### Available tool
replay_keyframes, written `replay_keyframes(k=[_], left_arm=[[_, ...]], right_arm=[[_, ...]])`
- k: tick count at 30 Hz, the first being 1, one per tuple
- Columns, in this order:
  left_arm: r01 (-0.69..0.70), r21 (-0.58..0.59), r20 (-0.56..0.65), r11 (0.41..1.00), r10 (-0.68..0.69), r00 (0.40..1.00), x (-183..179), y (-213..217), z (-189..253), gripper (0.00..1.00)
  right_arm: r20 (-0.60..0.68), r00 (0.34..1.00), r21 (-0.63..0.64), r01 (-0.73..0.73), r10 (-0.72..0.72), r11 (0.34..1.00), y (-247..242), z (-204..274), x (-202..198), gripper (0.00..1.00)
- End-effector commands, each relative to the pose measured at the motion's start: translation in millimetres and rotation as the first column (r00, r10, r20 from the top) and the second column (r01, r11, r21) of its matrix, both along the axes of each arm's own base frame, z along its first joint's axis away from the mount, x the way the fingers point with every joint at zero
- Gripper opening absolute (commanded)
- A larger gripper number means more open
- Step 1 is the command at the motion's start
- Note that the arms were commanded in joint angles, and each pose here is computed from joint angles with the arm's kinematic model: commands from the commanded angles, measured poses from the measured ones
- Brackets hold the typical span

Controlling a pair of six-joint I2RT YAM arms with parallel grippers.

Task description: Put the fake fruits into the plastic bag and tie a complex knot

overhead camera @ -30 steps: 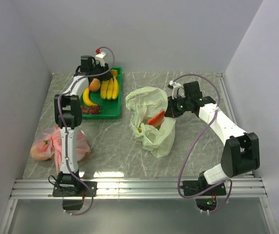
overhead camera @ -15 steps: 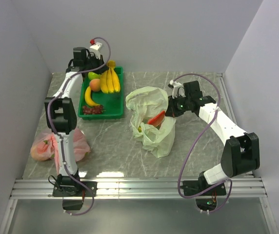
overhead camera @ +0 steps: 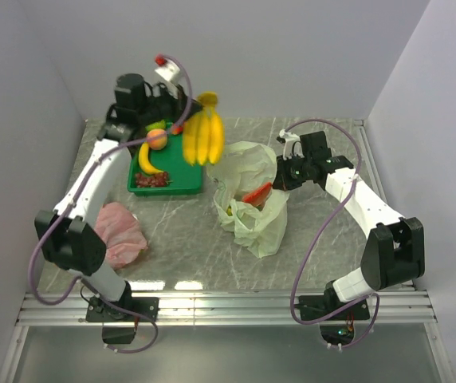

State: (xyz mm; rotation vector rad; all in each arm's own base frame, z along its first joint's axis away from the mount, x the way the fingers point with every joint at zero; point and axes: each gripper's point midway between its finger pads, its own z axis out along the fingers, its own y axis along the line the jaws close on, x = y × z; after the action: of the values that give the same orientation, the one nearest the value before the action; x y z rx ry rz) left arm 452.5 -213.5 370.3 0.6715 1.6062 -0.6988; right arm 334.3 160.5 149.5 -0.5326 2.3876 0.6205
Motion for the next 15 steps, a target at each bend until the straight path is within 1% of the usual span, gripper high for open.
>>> replay_keyframes(k=[1, 2, 3, 4, 5, 6, 7, 9, 10, 11, 12, 15], left_arm=[[0.088, -0.006, 0.050, 0.996, -0.087, 0.995, -38, -54, 0, 0.00], [0.066, 0.027, 0.094, 0.997, -0.068, 0.993, -41, -60, -1, 0.00], [0.103, 0.053, 0.137, 0.993, -0.109, 0.984, -54, -88, -9, 0.00], [0.104, 0.066, 0.147, 0.992, -0.113, 0.983, -58, -98, -14, 0.00], [0.081, 0.072, 0.166, 0.994, -0.092, 0.982, -54, -106, -19, 0.00], [0.098, 0.058, 0.171, 0.994, -0.106, 0.979, -60, -121, -23, 0.00], [0.102, 0.061, 0.143, 0.993, -0.110, 0.984, -55, -130, -38, 0.00], [0.110, 0.040, 0.108, 0.993, -0.114, 0.988, -57, -145, -50, 0.00], [0.110, 0.048, 0.070, 0.993, -0.114, 0.991, -59, -154, -70, 0.00], [0.110, 0.039, 0.073, 0.993, -0.112, 0.991, -57, -156, -71, 0.00], [0.129, 0.043, 0.068, 0.991, -0.132, 0.989, -64, -165, -84, 0.00], [0.188, 0.103, -0.003, 0.977, -0.189, 0.982, -80, -179, -128, 0.00]], right_arm=[[0.069, 0.997, 0.024, 0.024, -0.025, 0.999, -2, 31, 7, 0.00], [0.064, 0.998, 0.025, 0.021, -0.023, 0.999, -1, 30, 6, 0.00], [0.058, 0.998, 0.027, 0.018, -0.020, 0.999, -1, 30, 5, 0.00], [0.054, 0.998, 0.031, 0.012, -0.014, 0.999, 1, 29, 4, 0.00], [0.048, 0.999, 0.029, 0.013, -0.014, 0.999, 0, 28, 3, 0.00], [0.041, 0.999, 0.030, 0.014, -0.016, 0.999, 0, 27, 2, 0.00], [0.046, 0.999, 0.030, 0.015, -0.017, 0.999, 0, 29, 1, 0.00], [0.053, 0.998, 0.033, 0.023, -0.024, 0.999, -1, 30, 1, 0.00], [0.053, 0.998, 0.040, 0.024, -0.026, 0.999, -1, 30, 0, 0.00], [0.051, 0.998, 0.044, 0.025, -0.027, 0.999, -1, 31, 0, 0.00], [0.052, 0.998, 0.048, 0.024, -0.026, 0.999, 0, 32, -1, 0.00], [0.059, 0.998, 0.045, 0.033, -0.036, 0.998, -2, 33, 1, 0.00]])
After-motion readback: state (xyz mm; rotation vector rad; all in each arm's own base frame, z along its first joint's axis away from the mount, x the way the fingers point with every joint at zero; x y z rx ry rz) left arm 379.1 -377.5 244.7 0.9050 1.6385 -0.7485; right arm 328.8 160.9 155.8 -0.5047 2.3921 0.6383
